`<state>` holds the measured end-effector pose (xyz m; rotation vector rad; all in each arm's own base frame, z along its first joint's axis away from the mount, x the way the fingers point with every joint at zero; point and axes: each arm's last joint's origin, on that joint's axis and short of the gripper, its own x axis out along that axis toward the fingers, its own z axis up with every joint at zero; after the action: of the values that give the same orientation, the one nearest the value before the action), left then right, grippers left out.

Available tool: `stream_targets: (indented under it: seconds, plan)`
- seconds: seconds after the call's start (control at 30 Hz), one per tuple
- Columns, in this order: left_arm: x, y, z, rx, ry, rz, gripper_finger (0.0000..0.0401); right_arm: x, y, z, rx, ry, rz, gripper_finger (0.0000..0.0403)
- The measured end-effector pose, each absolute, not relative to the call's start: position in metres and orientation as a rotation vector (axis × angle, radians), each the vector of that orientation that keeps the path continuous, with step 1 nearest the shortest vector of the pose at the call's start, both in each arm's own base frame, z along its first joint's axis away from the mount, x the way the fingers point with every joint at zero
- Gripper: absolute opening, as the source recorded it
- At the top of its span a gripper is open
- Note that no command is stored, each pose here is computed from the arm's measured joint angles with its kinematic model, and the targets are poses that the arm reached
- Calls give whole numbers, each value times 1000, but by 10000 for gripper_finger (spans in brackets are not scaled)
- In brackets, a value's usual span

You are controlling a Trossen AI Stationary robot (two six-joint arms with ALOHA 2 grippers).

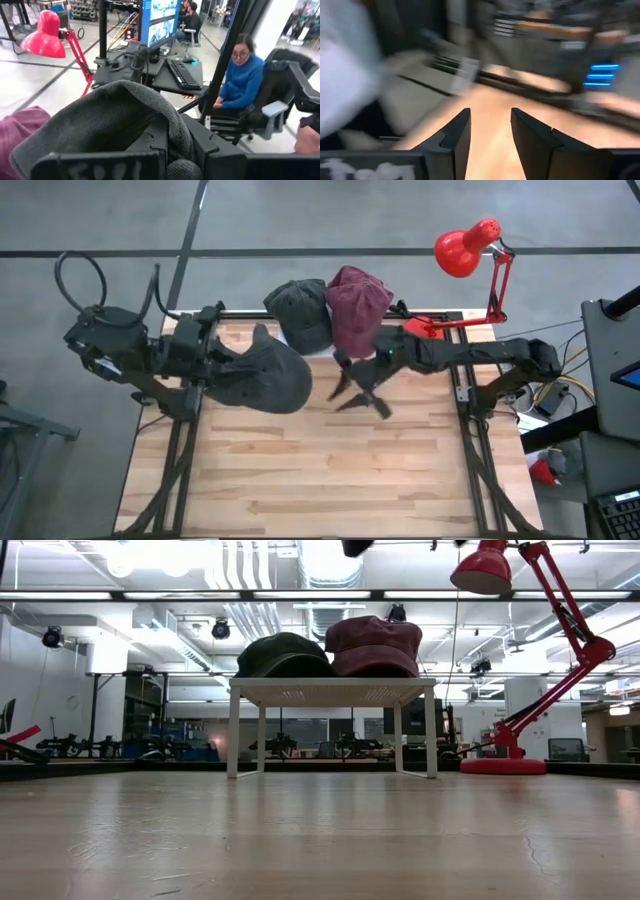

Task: Pick & Place hat
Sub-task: Stack the black cap on top of the black cap on the shelf

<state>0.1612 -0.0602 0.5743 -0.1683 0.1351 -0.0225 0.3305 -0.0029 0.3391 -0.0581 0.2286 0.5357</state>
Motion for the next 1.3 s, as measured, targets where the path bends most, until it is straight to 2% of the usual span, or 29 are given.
stream_targets:
  seconds: [0.17,0.4,0.6,0.7,0.9,1.03,1.3]
  plan:
    - [177,-61,571,-114,148,8,31,318,-27,317,222,203,877,116]
    - [212,-63,562,-22,172,-75,31,296,-29,291,346,157,905,87]
    - [239,-53,551,-42,227,-159,31,260,-29,272,376,124,593,73]
    - [252,-45,545,-55,260,-178,31,235,-28,262,359,79,388,73]
    - [266,-23,538,-72,288,-228,30,185,-14,246,288,22,117,79]
    - [269,-7,530,7,345,-315,30,161,-9,235,277,-6,25,67]
    - [263,34,524,117,342,-436,30,141,-9,215,310,-27,-21,34]
